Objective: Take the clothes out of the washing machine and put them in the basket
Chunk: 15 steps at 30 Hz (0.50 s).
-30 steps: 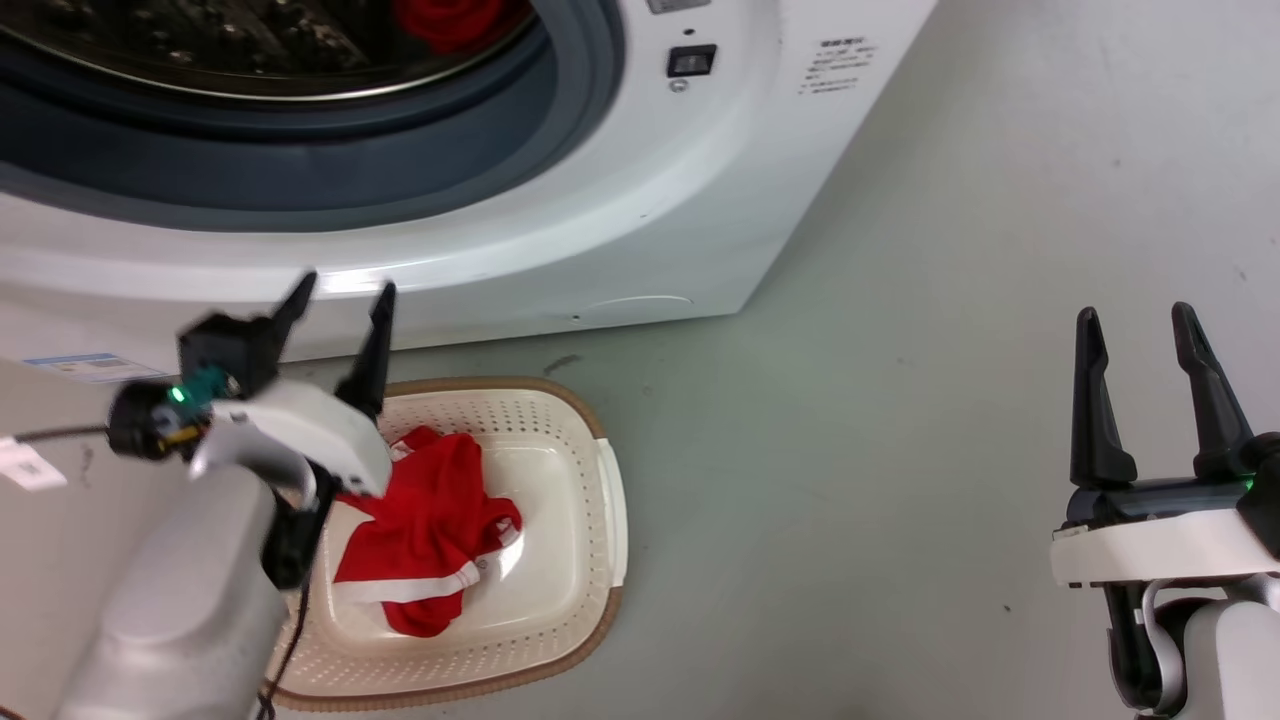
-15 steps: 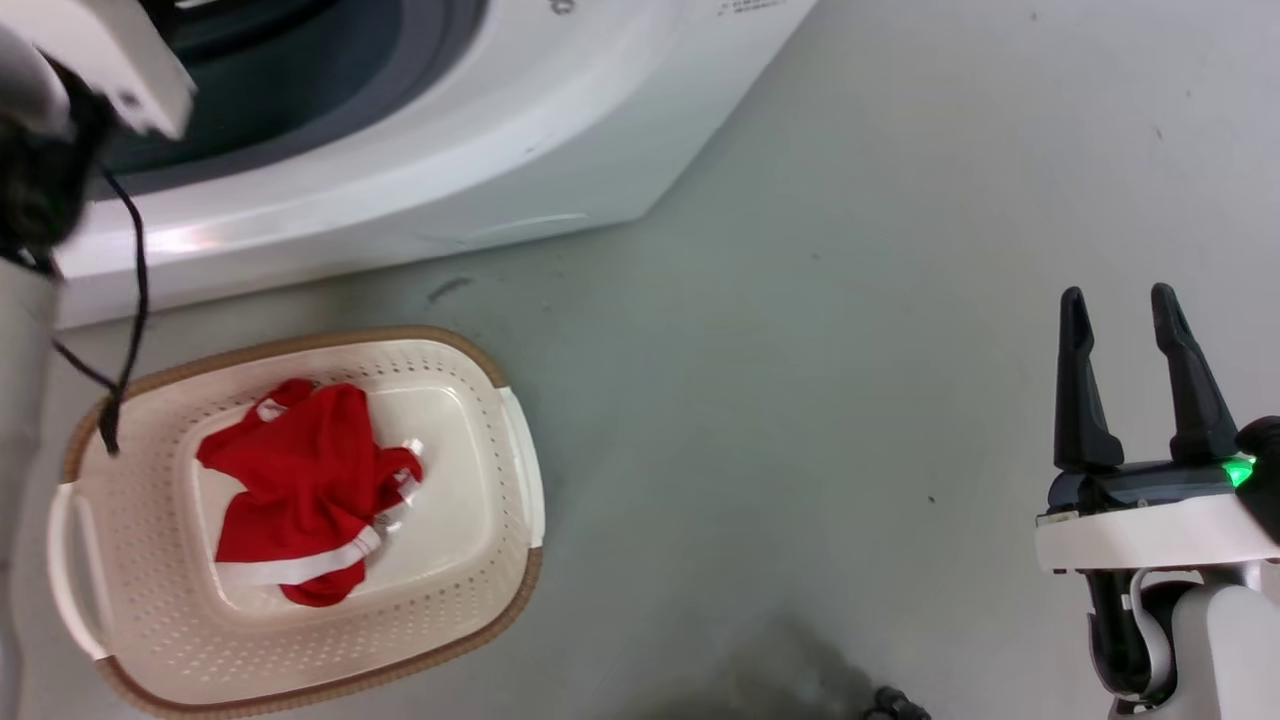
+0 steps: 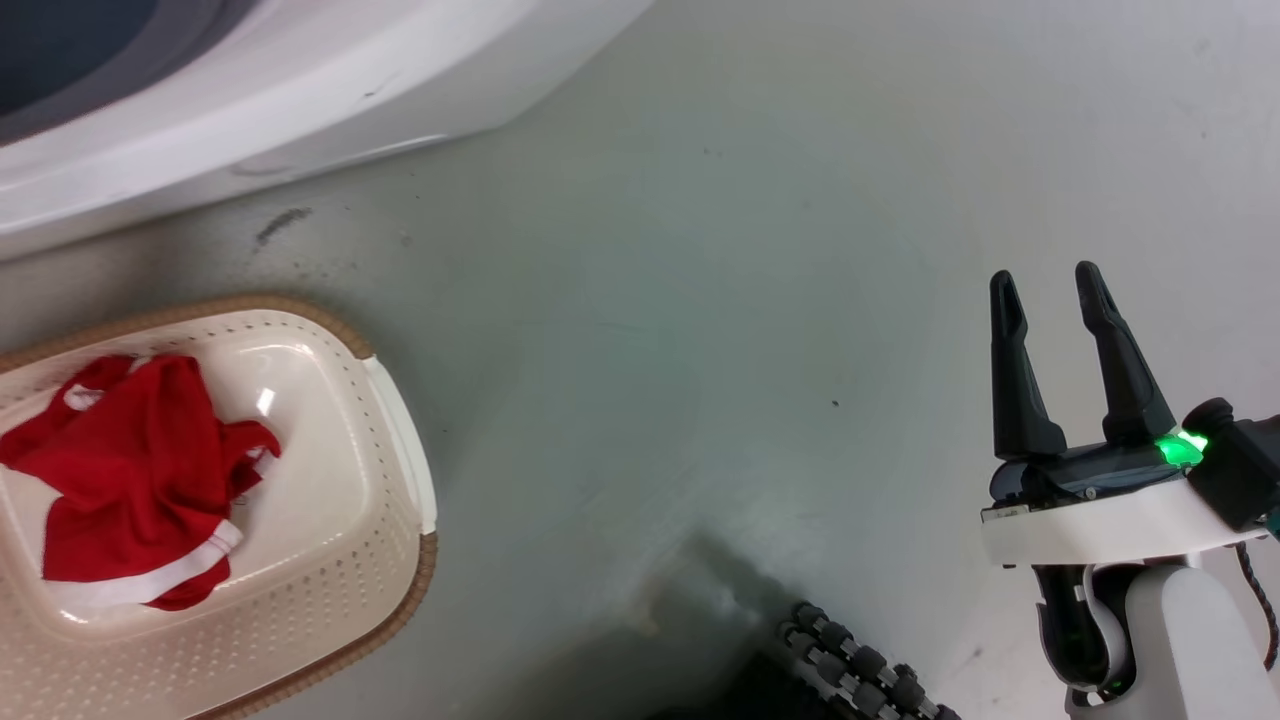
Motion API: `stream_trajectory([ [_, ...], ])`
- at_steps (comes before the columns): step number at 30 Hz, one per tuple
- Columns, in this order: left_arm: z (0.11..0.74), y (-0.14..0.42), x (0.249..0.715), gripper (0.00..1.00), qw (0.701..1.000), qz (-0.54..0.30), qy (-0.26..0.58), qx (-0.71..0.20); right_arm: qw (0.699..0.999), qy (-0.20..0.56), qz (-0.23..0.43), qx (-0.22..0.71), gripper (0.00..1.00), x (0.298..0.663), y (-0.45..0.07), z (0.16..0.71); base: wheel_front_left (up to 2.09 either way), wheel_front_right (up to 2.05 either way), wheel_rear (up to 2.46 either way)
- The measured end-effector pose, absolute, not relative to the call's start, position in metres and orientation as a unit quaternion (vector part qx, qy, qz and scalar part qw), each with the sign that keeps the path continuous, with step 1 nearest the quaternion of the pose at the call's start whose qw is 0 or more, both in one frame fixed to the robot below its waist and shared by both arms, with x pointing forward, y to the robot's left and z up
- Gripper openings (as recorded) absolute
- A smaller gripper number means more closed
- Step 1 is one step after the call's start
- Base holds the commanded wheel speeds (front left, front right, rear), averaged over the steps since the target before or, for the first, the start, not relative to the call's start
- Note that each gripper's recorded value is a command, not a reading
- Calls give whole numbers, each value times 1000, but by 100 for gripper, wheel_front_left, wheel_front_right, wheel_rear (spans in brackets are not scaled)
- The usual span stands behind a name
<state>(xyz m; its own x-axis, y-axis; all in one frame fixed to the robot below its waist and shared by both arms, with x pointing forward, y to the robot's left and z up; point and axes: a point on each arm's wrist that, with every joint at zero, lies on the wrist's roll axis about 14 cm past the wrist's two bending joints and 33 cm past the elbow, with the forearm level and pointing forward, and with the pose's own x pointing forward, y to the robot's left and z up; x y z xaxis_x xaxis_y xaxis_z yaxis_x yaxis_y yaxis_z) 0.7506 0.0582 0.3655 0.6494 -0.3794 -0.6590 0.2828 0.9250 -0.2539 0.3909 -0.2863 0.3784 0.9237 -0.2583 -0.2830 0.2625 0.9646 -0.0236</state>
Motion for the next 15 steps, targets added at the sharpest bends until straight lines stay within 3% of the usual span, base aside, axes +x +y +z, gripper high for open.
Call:
stream_trajectory([
  [4, 320, 51, 741, 100, 878, -185, 439, -35, 977, 159, -138, 6, 100, 388, -289, 369, 0, 0, 0],
  [15, 283, 54, 737, 100, 861, -185, 473, -31, 976, 169, -138, 14, 100, 389, -286, 359, 0, 0, 0],
])
